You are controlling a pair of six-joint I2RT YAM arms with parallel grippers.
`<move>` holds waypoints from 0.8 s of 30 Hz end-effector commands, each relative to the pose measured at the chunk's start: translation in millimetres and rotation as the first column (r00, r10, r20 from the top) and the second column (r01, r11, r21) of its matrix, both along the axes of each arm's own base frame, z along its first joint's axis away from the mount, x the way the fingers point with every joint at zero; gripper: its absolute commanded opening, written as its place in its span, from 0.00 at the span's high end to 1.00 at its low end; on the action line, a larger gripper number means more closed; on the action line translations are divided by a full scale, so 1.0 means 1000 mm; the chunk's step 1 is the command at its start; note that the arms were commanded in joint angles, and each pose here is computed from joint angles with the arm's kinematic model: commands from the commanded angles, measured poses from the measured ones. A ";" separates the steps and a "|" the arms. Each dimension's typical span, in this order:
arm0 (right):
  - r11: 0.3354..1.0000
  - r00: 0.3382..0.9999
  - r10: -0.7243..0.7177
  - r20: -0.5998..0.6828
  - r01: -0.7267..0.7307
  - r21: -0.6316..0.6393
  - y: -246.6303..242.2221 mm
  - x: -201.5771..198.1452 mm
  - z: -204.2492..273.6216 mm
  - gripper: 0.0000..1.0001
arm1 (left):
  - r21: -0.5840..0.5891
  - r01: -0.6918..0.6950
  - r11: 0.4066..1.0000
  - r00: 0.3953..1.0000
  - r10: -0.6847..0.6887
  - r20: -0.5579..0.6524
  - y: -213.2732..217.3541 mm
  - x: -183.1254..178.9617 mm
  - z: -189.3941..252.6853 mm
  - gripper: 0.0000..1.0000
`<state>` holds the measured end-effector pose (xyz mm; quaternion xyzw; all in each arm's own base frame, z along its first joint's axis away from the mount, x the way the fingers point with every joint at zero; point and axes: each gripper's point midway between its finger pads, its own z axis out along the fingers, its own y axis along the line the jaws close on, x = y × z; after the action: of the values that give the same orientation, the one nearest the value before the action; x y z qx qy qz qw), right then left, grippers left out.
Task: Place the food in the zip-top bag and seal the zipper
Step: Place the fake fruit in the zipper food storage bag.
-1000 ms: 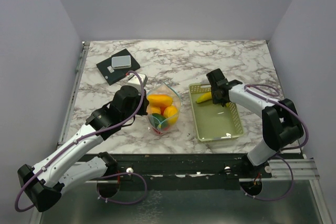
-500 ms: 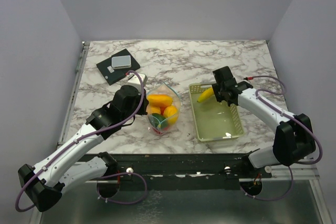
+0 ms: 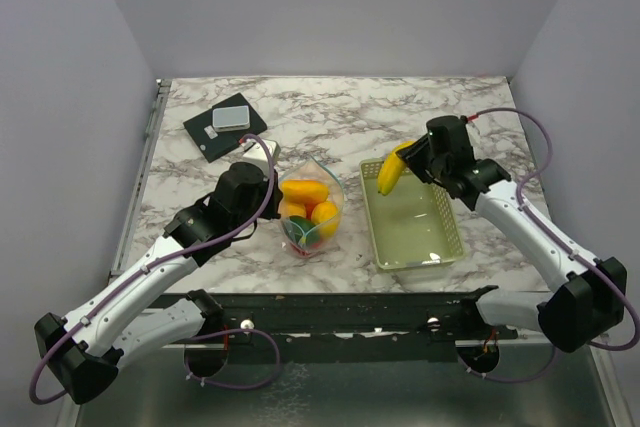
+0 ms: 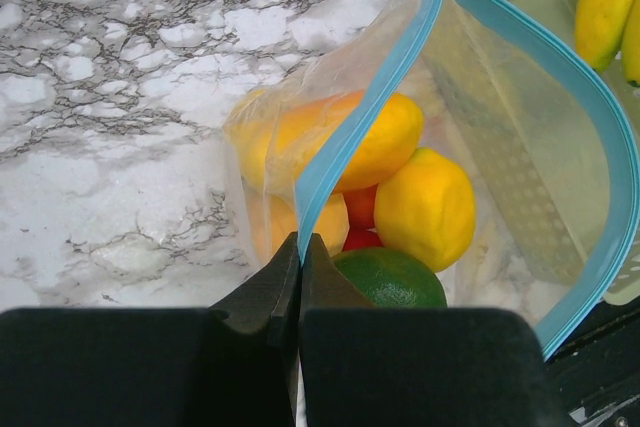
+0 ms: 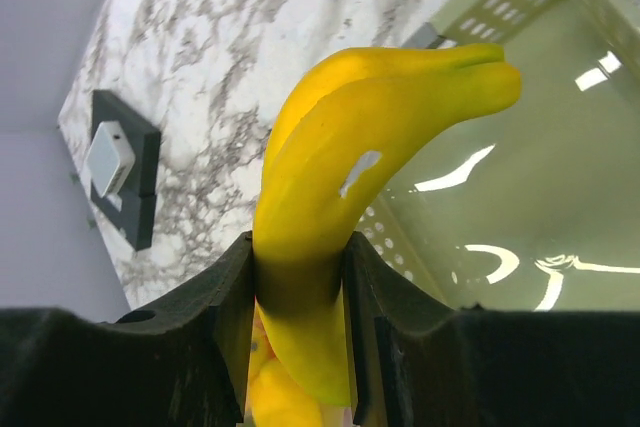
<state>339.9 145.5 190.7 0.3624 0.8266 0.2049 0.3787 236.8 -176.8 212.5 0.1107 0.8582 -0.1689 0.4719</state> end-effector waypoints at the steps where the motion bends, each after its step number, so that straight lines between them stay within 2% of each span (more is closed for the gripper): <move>1: 0.975 0.964 0.222 0.147 -0.221 -0.020 0.027 -0.004 0.053 0.99 | 0.003 0.003 1.000 1.000 -0.003 -0.005 0.000 0.001 -0.006 1.00; 8: 0.897 0.861 0.438 0.259 -0.437 -0.063 0.062 -0.023 0.101 0.99 | 0.002 0.000 1.000 1.000 0.000 -0.005 0.001 0.001 -0.005 1.00; 12: 0.836 0.778 0.542 0.319 -0.538 -0.108 0.087 -0.041 0.128 0.99 | 0.000 0.001 1.000 1.000 -0.001 -0.002 0.001 0.001 -0.004 1.00; 19: 0.745 0.646 0.661 0.380 -0.623 -0.237 0.132 -0.071 0.165 0.99 | -0.002 0.003 1.000 1.000 -0.003 -0.004 0.000 0.001 -0.005 1.00; 24: 0.702 0.590 0.708 0.388 -0.651 -0.289 0.156 -0.080 0.170 0.99 | -0.007 0.009 1.000 1.000 -0.009 -0.001 0.000 0.000 -0.004 1.00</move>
<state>255.5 290.1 356.7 -0.0352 0.8001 0.3874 0.4567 237.5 -175.7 212.4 0.1089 0.8585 -0.1678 0.4721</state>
